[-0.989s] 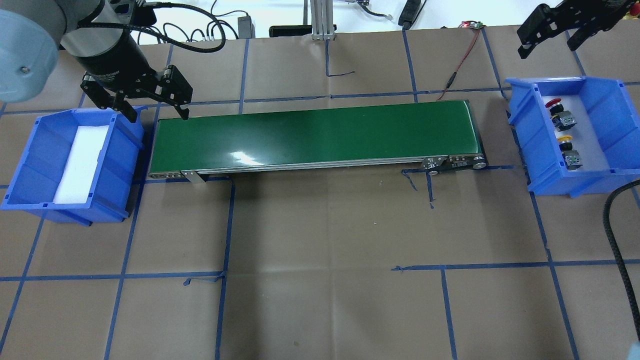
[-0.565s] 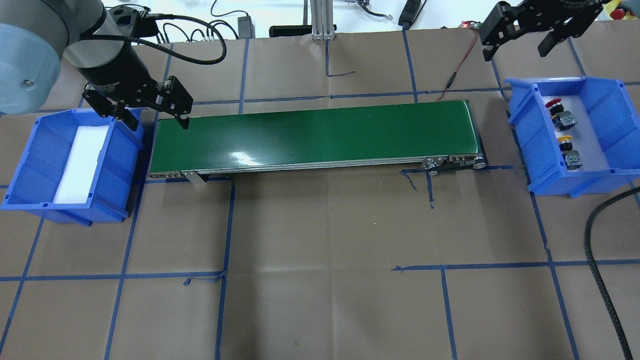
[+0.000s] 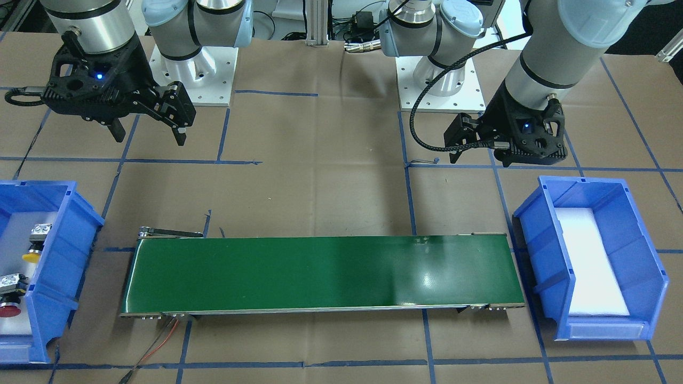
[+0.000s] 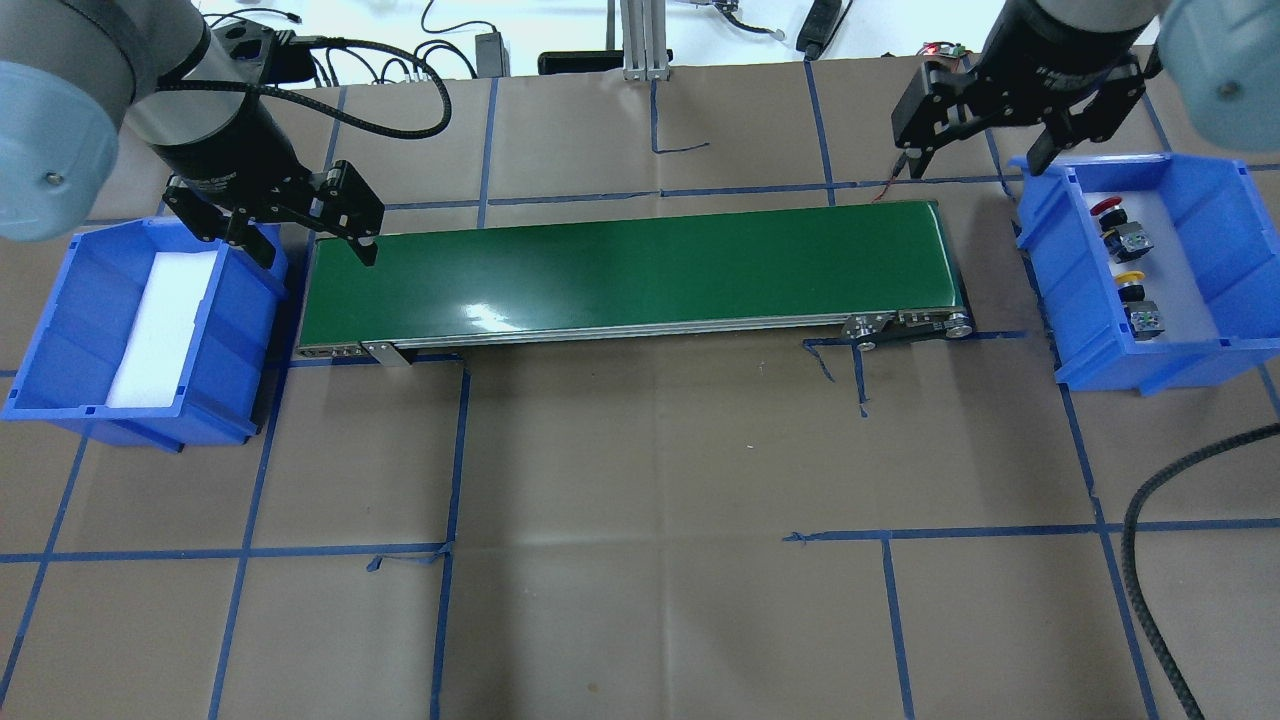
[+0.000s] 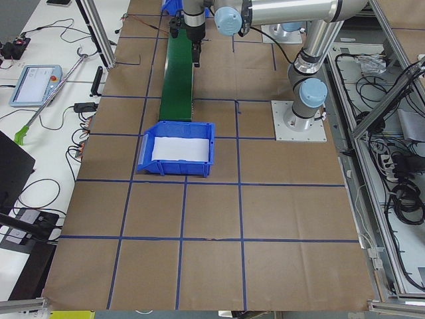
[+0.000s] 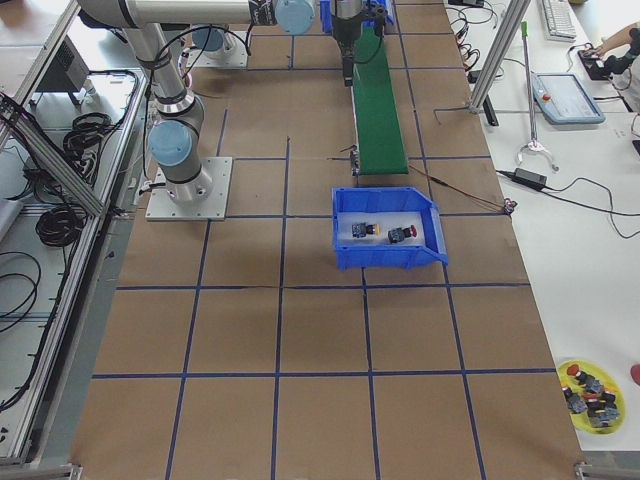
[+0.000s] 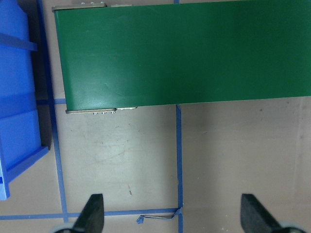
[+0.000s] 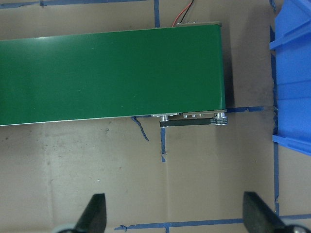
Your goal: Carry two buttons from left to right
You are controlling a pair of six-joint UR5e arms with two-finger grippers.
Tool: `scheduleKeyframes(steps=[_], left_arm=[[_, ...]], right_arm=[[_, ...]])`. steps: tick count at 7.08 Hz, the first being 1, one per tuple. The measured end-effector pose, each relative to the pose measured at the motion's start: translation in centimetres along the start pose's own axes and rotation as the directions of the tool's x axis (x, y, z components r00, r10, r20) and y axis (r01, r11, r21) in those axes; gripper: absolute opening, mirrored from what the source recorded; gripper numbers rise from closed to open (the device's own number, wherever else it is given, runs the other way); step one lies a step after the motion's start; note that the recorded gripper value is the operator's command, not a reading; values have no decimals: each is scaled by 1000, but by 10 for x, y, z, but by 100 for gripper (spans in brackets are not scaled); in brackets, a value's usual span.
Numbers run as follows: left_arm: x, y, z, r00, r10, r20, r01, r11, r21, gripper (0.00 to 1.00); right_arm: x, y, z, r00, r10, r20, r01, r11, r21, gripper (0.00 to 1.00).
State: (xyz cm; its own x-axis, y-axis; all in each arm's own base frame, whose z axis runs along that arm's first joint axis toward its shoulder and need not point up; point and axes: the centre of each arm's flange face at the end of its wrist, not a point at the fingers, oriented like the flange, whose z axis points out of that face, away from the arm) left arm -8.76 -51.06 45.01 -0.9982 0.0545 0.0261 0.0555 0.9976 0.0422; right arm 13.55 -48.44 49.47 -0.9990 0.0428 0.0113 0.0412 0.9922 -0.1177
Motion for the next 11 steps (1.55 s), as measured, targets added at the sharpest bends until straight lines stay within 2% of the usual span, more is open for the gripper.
scheduleKeyframes(steps=[7,11], left_arm=[[-1,6,-6,1000,-2,7,2,999,39,100],[-1,-2,-8,997,-82,7,82,996,43,100]], right_arm=[[-3,5,-3,1000,-18,6,18,1000,9,100],[-3,3,0,1000,-17,3,17,1000,1,100]])
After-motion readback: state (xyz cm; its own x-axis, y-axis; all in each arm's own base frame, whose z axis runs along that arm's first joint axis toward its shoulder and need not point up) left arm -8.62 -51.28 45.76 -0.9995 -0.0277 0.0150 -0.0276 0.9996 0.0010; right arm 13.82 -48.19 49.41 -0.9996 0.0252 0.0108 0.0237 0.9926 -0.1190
